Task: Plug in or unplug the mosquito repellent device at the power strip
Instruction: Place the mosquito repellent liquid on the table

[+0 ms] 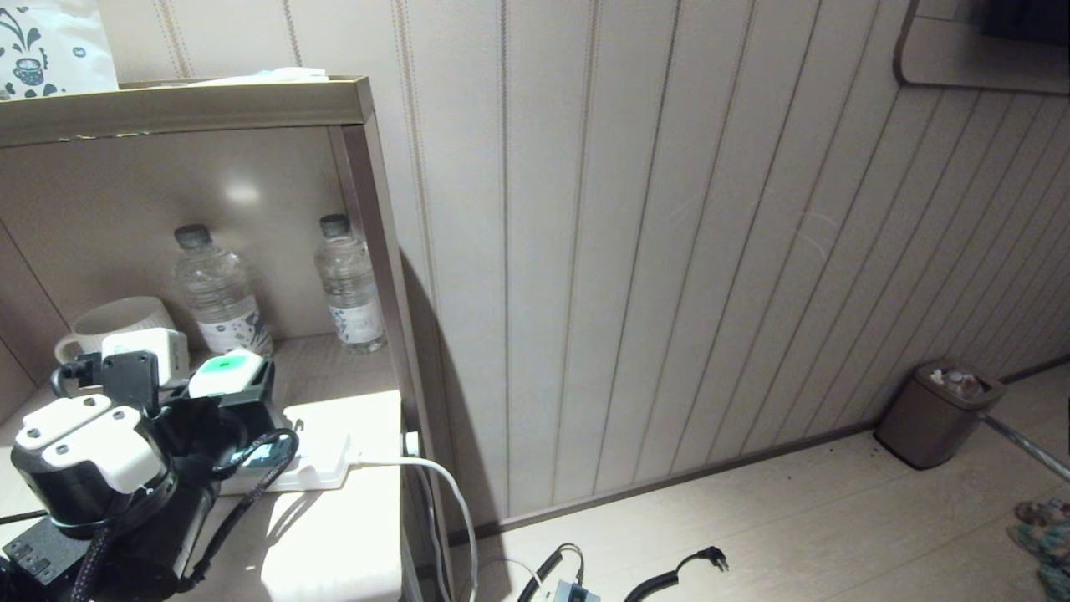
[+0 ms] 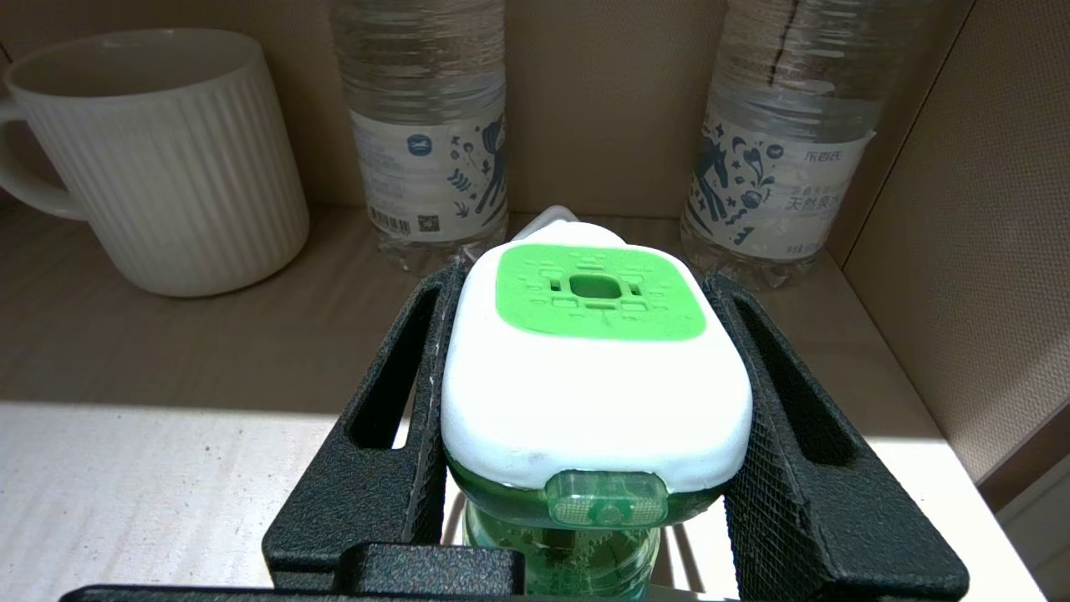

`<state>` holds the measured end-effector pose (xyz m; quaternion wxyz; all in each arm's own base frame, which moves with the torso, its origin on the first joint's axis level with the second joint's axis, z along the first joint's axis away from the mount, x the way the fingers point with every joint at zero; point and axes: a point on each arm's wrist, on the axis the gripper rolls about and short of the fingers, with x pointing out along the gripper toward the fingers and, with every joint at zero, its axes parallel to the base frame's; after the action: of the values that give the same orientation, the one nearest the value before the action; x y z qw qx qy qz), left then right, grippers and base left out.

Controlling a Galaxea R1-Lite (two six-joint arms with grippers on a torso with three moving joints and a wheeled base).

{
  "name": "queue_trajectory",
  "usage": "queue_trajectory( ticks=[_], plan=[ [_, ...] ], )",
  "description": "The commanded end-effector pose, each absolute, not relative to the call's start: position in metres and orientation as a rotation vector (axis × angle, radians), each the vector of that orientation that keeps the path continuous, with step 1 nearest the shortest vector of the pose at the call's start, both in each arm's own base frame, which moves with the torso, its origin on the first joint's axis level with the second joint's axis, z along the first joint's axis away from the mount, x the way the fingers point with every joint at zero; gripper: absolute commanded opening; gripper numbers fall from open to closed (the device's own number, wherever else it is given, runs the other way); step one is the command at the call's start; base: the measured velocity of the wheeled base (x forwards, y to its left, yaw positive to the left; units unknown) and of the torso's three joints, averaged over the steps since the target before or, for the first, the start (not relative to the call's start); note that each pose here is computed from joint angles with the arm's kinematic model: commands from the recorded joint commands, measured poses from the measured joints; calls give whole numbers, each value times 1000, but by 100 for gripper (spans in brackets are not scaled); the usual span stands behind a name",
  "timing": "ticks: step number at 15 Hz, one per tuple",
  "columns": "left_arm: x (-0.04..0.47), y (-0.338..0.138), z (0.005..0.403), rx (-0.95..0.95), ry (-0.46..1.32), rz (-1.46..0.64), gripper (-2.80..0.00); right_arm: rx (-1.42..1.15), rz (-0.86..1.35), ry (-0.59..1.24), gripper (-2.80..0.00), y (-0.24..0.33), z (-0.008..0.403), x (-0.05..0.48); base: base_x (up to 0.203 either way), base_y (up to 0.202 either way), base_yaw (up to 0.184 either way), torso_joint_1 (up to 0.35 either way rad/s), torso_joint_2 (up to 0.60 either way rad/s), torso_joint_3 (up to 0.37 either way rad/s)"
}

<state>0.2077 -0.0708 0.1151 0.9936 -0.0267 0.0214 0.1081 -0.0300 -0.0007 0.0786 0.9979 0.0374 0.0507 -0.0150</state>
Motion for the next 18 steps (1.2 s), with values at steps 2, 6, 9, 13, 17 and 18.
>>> queue_trajectory(
  ticks=[2, 6, 9, 13, 17, 18],
  plan=[
    [204, -69, 123, -79, -12, 221, -280, 75, -30, 103, -280, -1, 78, -30, 0, 0, 0, 0, 0, 0],
    [202, -68, 125, -81, -20, 220, -280, 75, -30, 103, -280, -1, 78, -30, 0, 0, 0, 0, 0, 0],
    [201, -68, 124, -80, -12, 219, -280, 75, -30, 103, -280, -1, 78, -30, 0, 0, 0, 0, 0, 0],
    [197, -67, 119, -74, 12, 219, -280, 75, -30, 103, -280, -1, 78, -30, 0, 0, 0, 0, 0, 0],
    [195, -66, 121, -79, 3, 218, 0, 75, -30, 103, -280, -1, 78, -30, 0, 0, 0, 0, 0, 0],
    [195, -65, 122, -81, -3, 218, 0, 75, -30, 103, -280, -1, 78, -30, 0, 0, 0, 0, 0, 0]
  ],
)
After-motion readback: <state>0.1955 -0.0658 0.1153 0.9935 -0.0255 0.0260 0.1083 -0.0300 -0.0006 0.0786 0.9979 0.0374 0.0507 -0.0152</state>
